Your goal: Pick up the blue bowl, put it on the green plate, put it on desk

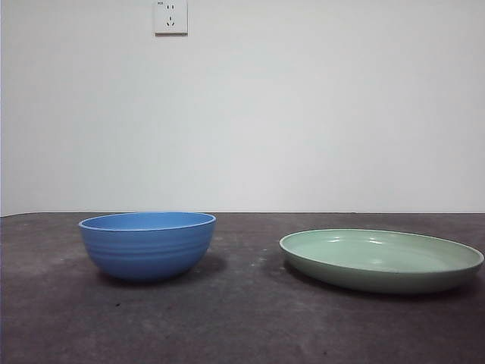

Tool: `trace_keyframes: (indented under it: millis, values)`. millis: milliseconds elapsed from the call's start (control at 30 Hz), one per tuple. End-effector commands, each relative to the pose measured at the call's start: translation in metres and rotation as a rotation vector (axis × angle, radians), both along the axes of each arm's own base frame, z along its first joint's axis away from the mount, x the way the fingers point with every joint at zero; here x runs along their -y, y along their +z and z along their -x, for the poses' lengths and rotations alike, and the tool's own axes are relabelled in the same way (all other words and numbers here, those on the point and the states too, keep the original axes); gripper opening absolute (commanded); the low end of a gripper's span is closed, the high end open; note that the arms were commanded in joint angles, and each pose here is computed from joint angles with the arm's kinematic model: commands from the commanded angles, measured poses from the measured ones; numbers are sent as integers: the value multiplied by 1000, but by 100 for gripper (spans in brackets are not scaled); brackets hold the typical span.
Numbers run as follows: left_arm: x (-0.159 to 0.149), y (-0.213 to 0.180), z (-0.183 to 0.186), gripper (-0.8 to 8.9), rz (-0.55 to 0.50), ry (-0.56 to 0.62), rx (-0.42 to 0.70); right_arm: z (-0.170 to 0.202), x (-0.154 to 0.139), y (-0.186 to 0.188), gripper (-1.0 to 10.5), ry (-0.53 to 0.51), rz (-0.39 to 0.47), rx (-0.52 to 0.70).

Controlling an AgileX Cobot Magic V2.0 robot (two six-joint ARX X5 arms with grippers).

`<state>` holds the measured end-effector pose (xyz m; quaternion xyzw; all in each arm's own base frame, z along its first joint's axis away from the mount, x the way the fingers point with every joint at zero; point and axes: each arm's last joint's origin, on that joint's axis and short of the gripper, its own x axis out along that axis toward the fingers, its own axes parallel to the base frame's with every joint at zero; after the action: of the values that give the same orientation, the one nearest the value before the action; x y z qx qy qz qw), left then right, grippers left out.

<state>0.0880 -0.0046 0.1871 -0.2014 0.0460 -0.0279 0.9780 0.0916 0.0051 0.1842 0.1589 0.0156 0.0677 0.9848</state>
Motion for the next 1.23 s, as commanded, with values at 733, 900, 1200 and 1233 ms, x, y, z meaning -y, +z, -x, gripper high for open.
trace_keyframes:
  millis: [733,900,1200,1233]
  values:
    - [10,125,-4,10,-132,-370,-169,6,-6,127,13,252,192,-244]
    - [14,136,-15,10,-145,-543,-277,-9,-9,143,13,382,237,-406]
    - [24,141,-27,10,-184,-753,-435,-25,-19,149,13,593,252,-590]
    - [26,140,-27,10,-193,-771,-447,-25,-21,148,13,612,252,-608]
